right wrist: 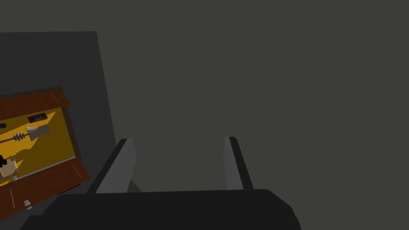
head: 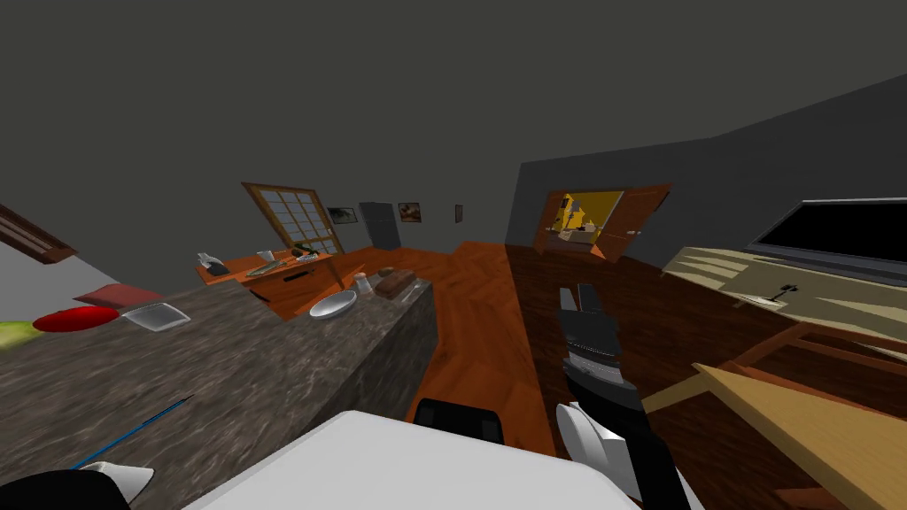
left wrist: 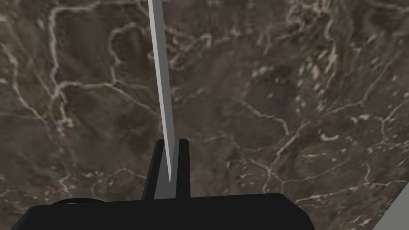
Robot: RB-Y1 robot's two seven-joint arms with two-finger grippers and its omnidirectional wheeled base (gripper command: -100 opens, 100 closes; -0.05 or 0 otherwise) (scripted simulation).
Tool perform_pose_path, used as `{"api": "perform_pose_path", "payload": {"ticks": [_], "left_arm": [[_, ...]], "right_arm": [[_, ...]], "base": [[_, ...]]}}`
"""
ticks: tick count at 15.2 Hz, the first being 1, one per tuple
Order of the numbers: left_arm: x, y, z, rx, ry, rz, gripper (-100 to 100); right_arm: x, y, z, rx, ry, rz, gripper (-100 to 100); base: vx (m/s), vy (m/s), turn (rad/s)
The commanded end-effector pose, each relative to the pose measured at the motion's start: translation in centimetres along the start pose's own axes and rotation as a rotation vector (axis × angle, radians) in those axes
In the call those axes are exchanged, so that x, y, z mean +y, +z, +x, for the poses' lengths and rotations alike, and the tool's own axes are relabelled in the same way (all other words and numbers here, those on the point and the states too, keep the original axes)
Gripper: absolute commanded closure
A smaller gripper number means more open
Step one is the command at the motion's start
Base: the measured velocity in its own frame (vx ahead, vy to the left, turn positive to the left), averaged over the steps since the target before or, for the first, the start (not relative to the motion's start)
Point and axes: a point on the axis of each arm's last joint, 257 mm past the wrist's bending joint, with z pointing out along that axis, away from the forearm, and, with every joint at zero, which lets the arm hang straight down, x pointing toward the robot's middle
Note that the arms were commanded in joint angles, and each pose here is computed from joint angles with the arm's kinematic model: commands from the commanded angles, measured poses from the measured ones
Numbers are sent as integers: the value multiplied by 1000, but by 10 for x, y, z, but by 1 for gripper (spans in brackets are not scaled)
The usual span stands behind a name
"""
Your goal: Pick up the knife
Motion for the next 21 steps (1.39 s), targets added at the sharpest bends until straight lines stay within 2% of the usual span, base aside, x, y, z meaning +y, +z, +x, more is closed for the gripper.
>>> {"api": "perform_pose_path", "payload": {"ticks": [1,8,9,10,11,14,16,17,20,21], "left_arm": [[9,-3,0,6,32,0,100],[39,-14,0,20,130,1,100],[34,-11,-1,15,111,-2,100],[65,-17,8,23,96,-59,-100],[65,-17,8,23,96,-59,-100],[113,-27,23,31,59,-153,-100],[123,-30,26,32,51,-172,-100],[79,-25,11,29,70,-85,-100],[55,-23,3,26,86,-39,-100],[40,-23,-2,23,97,-10,-100]], "right_arm": [[0,0,0,0,0,0,0],[0,0,0,0,0,0,0],[0,0,0,0,0,0,0],[0,0,0,0,0,0,0],[0,0,0,0,0,0,0],[0,0,0,0,0,0,0],[0,0,0,0,1,0,0],[0,0,0,0,0,0,0],[0,0,0,0,0,0,0],[0,0,0,0,0,0,0]], "base": [[189,54,330],[234,31,221],[133,9,89],[57,-88,-7],[42,-141,4],[32,-185,32],[21,-142,47],[-46,30,122],[-86,180,2],[-67,170,-48]]}}
